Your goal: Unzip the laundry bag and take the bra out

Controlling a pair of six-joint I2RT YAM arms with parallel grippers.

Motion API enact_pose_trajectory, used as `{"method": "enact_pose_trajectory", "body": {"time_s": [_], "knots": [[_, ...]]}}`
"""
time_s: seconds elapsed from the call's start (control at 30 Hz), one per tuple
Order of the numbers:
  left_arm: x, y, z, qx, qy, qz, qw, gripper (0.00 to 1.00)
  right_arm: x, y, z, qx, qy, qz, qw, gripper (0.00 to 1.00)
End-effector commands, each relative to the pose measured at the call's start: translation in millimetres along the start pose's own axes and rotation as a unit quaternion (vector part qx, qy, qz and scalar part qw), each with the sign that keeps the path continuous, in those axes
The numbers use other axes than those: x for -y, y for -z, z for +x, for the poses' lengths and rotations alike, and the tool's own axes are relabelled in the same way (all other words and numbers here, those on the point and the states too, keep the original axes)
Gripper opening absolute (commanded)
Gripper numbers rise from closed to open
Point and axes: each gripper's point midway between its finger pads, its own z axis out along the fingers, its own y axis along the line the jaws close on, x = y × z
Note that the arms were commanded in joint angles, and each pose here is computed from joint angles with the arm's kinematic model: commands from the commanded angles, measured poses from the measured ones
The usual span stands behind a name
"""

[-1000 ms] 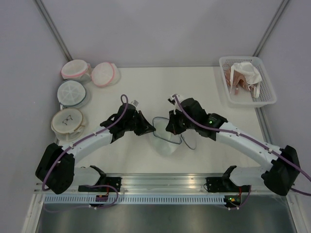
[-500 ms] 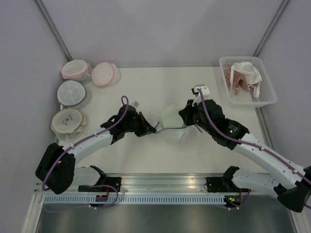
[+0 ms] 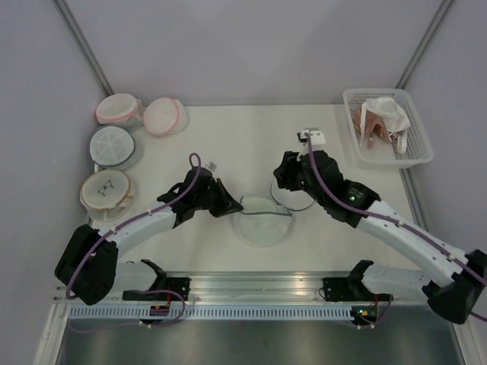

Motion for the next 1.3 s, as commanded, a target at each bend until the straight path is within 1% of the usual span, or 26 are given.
{"method": "enact_pose_trajectory", "body": {"time_s": [0.0,0.03,0.07,0.13,0.17,0.23,0.27,0.33,0.37,0.43,0.47,0.53,0.57,0.6,0.63,0.67,0.8,0.83,0.9,0.93,1.0,1.03,1.27], "knots": [[9,4,-2,0.005,0.001,0.015,1.0,0.02,-15,-22,57,-0.116,0.047,-0.044,0.991,0.5],[9,5,-2,0.005,0.0,0.015,1.0,0.02,-16,-28,63,-0.123,0.057,-0.049,0.99,0.5],[8,5,-1,0.004,0.003,0.015,1.0,0.02,-12,-39,79,-0.141,0.064,-0.043,0.987,0.49],[9,6,-1,0.004,0.001,0.017,1.0,0.02,-16,-52,92,-0.151,0.074,-0.056,0.984,0.49],[9,6,-1,0.005,0.001,0.017,1.0,0.02,-14,-62,107,-0.172,0.081,-0.053,0.98,0.49],[8,7,-1,0.005,0.002,0.017,1.0,0.02,-19,-72,122,-0.195,0.083,-0.068,0.975,0.48],[8,7,0,0.005,0.001,0.017,1.0,0.02,-17,-81,140,-0.218,0.087,-0.068,0.97,0.48],[8,7,0,0.005,0.001,0.017,1.0,0.02,-15,-90,154,-0.235,0.089,-0.066,0.966,0.48],[8,7,0,0.004,0.002,0.018,1.0,0.02,-15,-95,170,-0.256,0.094,-0.072,0.959,0.49],[8,7,0,0.004,0.001,0.018,1.0,0.02,-11,-102,183,-0.268,0.1,-0.069,0.956,0.52],[7,7,0,0.004,0.003,0.017,1.0,0.02,-7,-107,194,-0.281,0.105,-0.065,0.952,0.54],[7,7,1,0.003,0.001,0.017,1.0,0.02,-4,-112,205,-0.292,0.11,-0.066,0.948,0.55],[6,7,1,0.003,0.001,0.016,1.0,0.02,-4,-113,213,-0.303,0.109,-0.071,0.944,0.48],[6,7,1,0.003,0.001,0.016,1.0,0.02,-8,-114,215,-0.303,0.106,-0.08,0.944,0.37],[6,7,1,0.004,0.001,0.016,1.0,0.02,-7,-113,218,-0.307,0.105,-0.081,0.942,0.23],[6,7,0,0.004,0.001,0.016,1.0,0.02,-7,-112,219,-0.311,0.102,-0.083,0.941,0.01],[6,7,1,0.003,0.001,0.016,1.0,0.02,-7,-103,202,-0.29,0.1,-0.076,0.949,0.0],[6,6,1,0.004,0.001,0.016,1.0,0.02,-10,-98,190,-0.275,0.099,-0.079,0.953,0.0],[5,6,0,0.005,0.001,0.015,1.0,0.02,-10,-90,178,-0.265,0.101,-0.075,0.956,0.0],[4,6,1,0.003,0.001,0.013,1.0,0.02,-14,-83,162,-0.244,0.099,-0.08,0.961,0.0],[4,5,1,0.003,0.001,0.014,1.0,0.02,-15,-76,148,-0.229,0.098,-0.078,0.965,0.0],[3,5,2,0.003,0.002,0.013,1.0,0.02,-15,-71,134,-0.208,0.099,-0.072,0.97,0.0],[1,5,3,0.001,0.004,0.012,1.0,0.02,-14,-51,95,-0.164,0.101,-0.06,0.979,0.0]]}}
